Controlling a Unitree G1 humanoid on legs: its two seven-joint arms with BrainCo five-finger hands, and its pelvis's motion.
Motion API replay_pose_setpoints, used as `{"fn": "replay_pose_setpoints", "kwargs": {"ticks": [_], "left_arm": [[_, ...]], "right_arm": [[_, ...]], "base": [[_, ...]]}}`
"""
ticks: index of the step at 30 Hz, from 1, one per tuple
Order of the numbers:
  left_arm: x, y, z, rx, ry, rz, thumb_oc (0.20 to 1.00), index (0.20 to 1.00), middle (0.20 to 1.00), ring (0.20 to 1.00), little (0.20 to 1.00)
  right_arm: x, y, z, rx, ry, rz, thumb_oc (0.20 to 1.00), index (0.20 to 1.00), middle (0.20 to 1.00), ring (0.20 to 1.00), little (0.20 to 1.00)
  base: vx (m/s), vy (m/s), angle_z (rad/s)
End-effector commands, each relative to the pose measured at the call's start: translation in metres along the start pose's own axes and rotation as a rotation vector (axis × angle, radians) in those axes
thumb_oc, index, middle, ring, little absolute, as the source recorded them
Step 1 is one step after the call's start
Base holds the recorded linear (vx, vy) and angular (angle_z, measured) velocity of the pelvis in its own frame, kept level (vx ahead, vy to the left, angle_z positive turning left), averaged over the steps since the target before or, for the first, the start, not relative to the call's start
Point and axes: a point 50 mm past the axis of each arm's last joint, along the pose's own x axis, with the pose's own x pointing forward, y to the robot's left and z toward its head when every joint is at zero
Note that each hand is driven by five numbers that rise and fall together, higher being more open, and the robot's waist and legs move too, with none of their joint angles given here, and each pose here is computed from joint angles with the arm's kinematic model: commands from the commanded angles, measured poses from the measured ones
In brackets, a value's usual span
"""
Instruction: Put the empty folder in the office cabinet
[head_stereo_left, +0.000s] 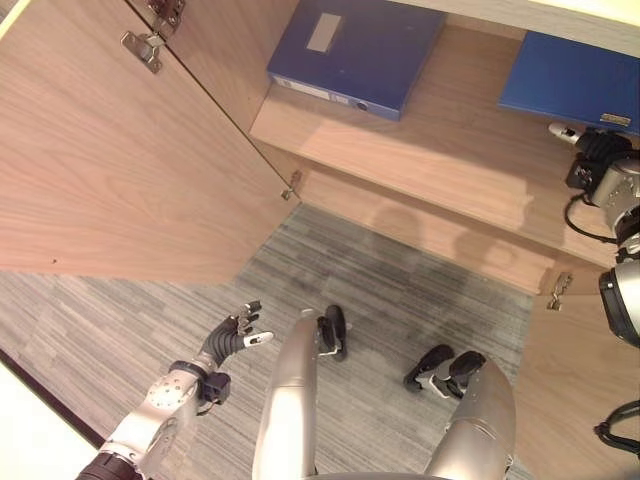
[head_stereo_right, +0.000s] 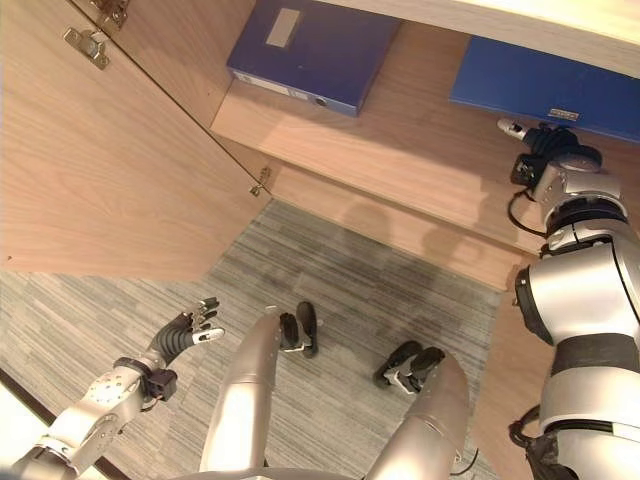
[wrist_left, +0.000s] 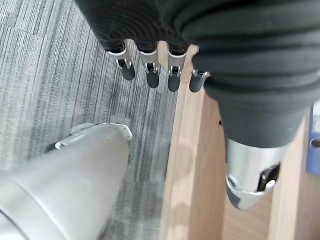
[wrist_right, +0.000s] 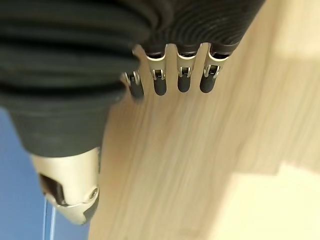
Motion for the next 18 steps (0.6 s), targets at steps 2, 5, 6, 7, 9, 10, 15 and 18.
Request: {"fn": "replay_pose_setpoints", "kwargs": {"ticks": [2, 5, 6, 7, 9, 10, 15, 18], "left_arm": [[-0.007, 0.013, 0.014, 0.063, -0.064, 0.013, 1.0, 1.0, 1.0, 1.0, 1.0], [-0.007, 0.014, 0.017, 0.075, -0.074, 0.004, 1.0, 1.0, 1.0, 1.0, 1.0], [-0.008, 0.014, 0.018, 0.083, -0.077, -0.003, 1.0, 1.0, 1.0, 1.0, 1.0], [-0.008, 0.015, 0.018, 0.088, -0.076, -0.006, 1.0, 1.0, 1.0, 1.0, 1.0], [-0.009, 0.017, 0.02, 0.094, -0.084, 0.0, 1.0, 1.0, 1.0, 1.0, 1.0], [-0.01, 0.018, 0.021, 0.093, -0.089, 0.008, 1.0, 1.0, 1.0, 1.0, 1.0], [-0.012, 0.022, 0.024, 0.096, -0.109, 0.043, 1.0, 1.0, 1.0, 1.0, 1.0], [-0.012, 0.023, 0.026, 0.099, -0.115, 0.048, 1.0, 1.0, 1.0, 1.0, 1.0]], "right_arm": [[-0.014, -0.023, 0.058, -0.157, -0.224, -0.02, 1.0, 1.0, 1.0, 1.0, 1.0], [-0.014, -0.021, 0.059, -0.22, -0.233, -0.008, 1.0, 1.0, 1.0, 1.0, 1.0], [-0.015, -0.02, 0.061, -0.303, -0.228, -0.005, 1.0, 1.0, 1.0, 1.0, 1.0], [-0.015, -0.021, 0.062, -0.398, -0.221, -0.023, 1.0, 1.0, 1.0, 1.0, 1.0], [-0.017, -0.02, 0.07, -0.653, -0.205, -0.063, 1.0, 1.0, 1.0, 1.0, 1.0], [-0.018, -0.018, 0.074, -0.724, -0.212, -0.068, 1.0, 1.0, 1.0, 1.0, 1.0], [-0.017, -0.006, 0.073, -0.852, -0.206, -0.023, 1.0, 1.0, 1.0, 1.0, 1.0], [-0.016, 0.003, 0.071, -0.872, -0.21, 0.022, 1.0, 1.0, 1.0, 1.0, 1.0]], "base": [[0.01, 0.006, -0.05], [0.01, 0.012, -0.04], [0.0, 0.014, -0.03], [0.0, 0.0, 0.0], [0.0, 0.0, 0.0], [0.0, 0.0, 0.0], [0.0, 0.0, 0.0], [0.0, 0.0, 0.0]]}}
